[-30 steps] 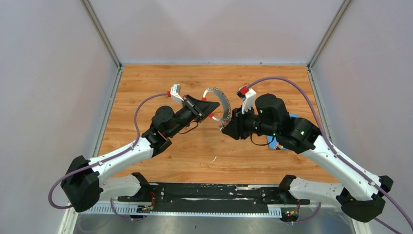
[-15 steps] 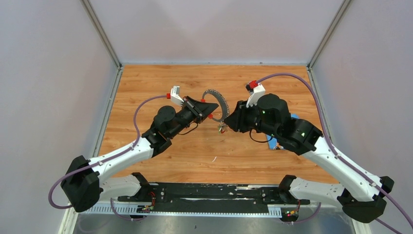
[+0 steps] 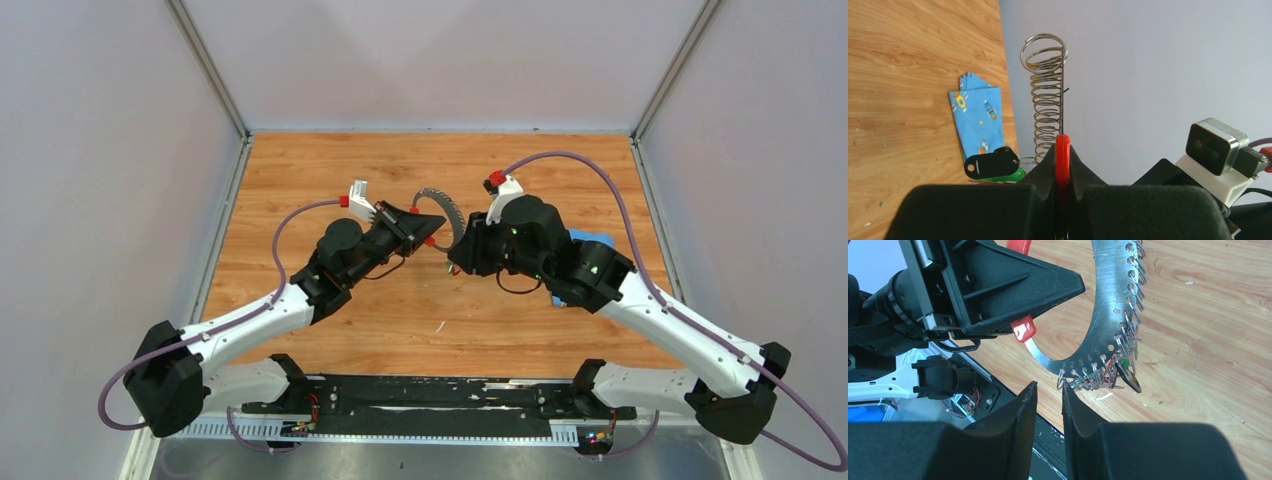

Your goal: Remove the keys from the keyring

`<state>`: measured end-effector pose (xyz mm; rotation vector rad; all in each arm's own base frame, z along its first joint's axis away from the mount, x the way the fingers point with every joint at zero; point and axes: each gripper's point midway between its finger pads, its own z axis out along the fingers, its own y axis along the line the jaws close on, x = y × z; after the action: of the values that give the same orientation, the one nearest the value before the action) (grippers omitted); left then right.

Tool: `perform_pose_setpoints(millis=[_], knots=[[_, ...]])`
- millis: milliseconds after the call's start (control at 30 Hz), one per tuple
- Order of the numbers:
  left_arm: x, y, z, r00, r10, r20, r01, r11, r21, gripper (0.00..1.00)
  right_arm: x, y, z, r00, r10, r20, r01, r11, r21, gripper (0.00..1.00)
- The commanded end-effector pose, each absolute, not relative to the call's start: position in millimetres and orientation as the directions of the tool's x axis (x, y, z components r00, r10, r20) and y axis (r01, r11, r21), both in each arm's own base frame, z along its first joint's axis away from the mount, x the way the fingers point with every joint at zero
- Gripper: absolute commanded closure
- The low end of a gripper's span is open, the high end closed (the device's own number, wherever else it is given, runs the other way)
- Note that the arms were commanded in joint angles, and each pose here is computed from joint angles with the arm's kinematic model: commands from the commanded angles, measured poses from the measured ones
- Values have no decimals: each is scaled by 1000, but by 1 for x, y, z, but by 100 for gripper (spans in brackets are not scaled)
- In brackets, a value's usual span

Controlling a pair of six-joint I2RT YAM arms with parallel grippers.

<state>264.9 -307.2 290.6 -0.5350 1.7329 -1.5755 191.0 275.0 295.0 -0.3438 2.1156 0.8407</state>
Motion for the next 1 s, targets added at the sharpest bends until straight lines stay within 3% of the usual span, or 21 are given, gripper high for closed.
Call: perform_pose_setpoints(millis=[0, 967], knots=[[263, -301, 304, -629, -745, -221, 185, 133, -974, 100, 191, 279, 285, -646, 49, -762, -473, 757, 450, 74], [264, -294, 291, -614, -764, -199, 138, 145, -980, 100, 196, 284, 251, -696, 11, -718, -416, 808, 416, 81]])
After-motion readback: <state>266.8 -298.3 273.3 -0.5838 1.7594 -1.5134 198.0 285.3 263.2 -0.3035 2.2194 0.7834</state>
